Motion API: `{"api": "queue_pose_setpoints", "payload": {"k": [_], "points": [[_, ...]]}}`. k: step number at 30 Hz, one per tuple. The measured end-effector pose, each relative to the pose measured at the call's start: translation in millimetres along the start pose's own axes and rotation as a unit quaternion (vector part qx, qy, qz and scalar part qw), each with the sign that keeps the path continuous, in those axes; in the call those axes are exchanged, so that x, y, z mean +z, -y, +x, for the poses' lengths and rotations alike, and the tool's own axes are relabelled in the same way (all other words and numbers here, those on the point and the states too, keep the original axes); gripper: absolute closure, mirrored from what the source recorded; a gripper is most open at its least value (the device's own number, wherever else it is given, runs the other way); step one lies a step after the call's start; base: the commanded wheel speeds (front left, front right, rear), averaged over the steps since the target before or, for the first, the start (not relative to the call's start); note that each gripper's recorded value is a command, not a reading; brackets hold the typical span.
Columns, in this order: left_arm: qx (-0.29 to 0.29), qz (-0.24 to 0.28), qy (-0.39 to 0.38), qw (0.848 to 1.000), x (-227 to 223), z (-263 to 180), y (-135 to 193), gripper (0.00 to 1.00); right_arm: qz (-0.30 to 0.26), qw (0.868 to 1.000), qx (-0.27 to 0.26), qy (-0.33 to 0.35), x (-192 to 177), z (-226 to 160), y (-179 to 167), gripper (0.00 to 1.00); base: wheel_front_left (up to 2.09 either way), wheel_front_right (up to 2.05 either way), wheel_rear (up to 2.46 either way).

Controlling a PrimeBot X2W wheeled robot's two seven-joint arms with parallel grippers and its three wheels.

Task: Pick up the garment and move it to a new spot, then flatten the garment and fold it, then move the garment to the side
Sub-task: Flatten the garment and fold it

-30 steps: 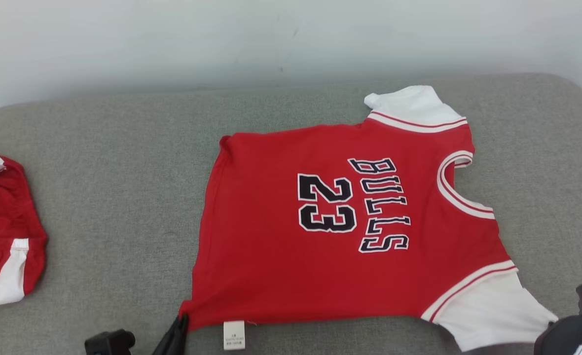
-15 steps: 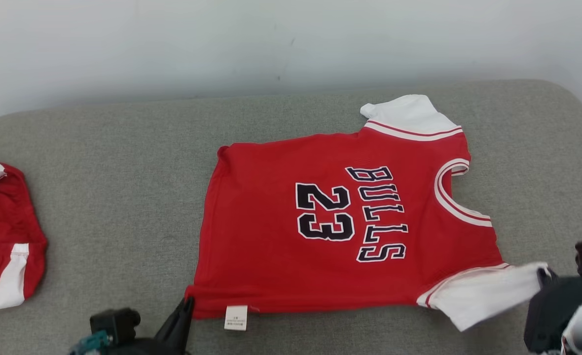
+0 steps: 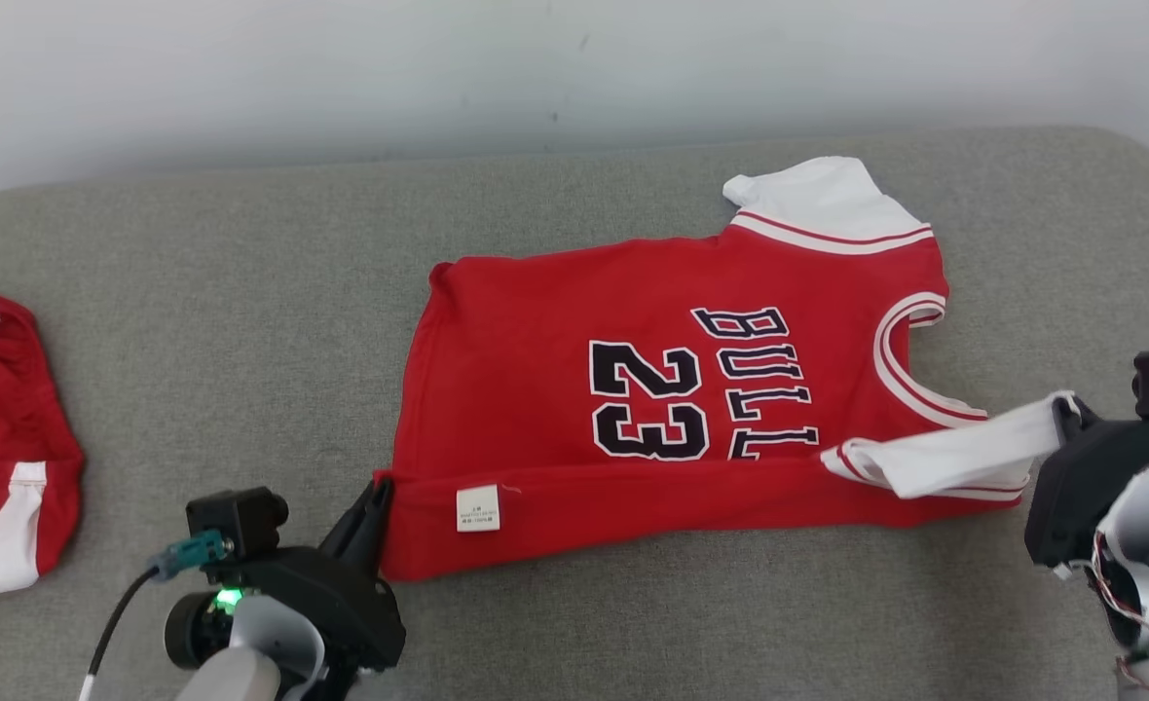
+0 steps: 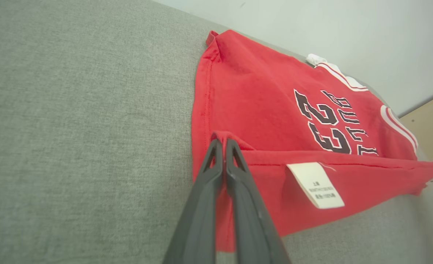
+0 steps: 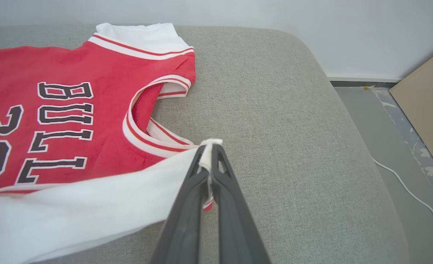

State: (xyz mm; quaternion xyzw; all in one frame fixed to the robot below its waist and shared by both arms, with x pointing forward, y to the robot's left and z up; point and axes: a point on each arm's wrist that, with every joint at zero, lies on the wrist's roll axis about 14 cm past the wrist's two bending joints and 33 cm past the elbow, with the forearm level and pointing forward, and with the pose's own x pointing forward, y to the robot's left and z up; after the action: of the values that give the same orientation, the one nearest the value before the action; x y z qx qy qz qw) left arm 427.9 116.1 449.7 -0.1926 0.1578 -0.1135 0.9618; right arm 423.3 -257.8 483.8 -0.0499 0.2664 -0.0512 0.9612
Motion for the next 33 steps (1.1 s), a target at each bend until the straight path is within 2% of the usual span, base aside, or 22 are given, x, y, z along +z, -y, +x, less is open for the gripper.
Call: {"api": "queue_pose_setpoints", "payload": {"k": [4, 13, 14, 15, 16, 17, 22, 26, 29, 33], "points": [[0.003, 0.002, 0.002, 1.000, 5.0, 12.4, -1.3, 1.00, -0.005, 1.000, 0.006, 0.024, 14.9, 15.4, -4.3, 1.00, 0.00, 0.00, 0.00], [0.015, 0.011, 0.013, 1.000, 8.9, 38.4, -8.5, 0.98, -0.021, 0.999, 0.024, 0.037, 22.5, 49.4, -18.0, 1.00, 0.00, 0.00, 0.00], [0.016, 0.010, 0.013, 1.000, 8.5, 40.9, -9.3, 0.71, -0.021, 0.999, 0.026, 0.042, 24.3, 52.6, -19.6, 0.84, 0.00, 0.00, 0.00], [0.018, 0.011, 0.018, 1.000, 9.8, 43.1, -10.8, 0.54, -0.022, 0.998, 0.027, 0.046, 26.1, 55.6, -20.9, 0.80, 0.00, 0.00, 0.00], [0.022, 0.011, 0.027, 0.999, 12.8, 45.2, -13.0, 0.00, -0.020, 0.998, 0.028, 0.049, 27.2, 58.6, -21.6, 0.33, 0.00, 0.00, 0.00], [0.025, 0.011, 0.033, 0.999, 15.4, 47.5, -15.0, 0.00, -0.017, 0.998, 0.029, 0.052, 27.3, 61.2, -23.2, 0.00, 0.00, 0.00, 0.00], [0.033, 0.015, 0.040, 0.999, 13.7, 50.6, -19.7, 0.00, -0.014, 0.998, 0.035, 0.051, 23.4, 68.8, -30.7, 0.00, 0.00, 0.00, 0.00], [0.035, 0.036, 0.048, 0.998, 15.4, 43.6, -24.6, 0.00, -0.005, 0.996, 0.041, 0.080, 37.1, 61.8, -31.7, 0.00, 0.00, 0.00, 0.00], [0.042, 0.051, 0.046, 0.997, 8.3, 31.8, -29.4, 0.00, 0.004, 0.995, 0.036, 0.092, 39.2, 51.1, -21.6, 0.00, 0.00, 0.00, 0.00], [0.048, 0.073, 0.035, 0.996, -5.6, 16.5, -31.2, 0.00, 0.009, 0.998, 0.021, 0.062, 18.1, 35.7, -6.6, 0.00, 0.00, 0.00, 0.00]]}}
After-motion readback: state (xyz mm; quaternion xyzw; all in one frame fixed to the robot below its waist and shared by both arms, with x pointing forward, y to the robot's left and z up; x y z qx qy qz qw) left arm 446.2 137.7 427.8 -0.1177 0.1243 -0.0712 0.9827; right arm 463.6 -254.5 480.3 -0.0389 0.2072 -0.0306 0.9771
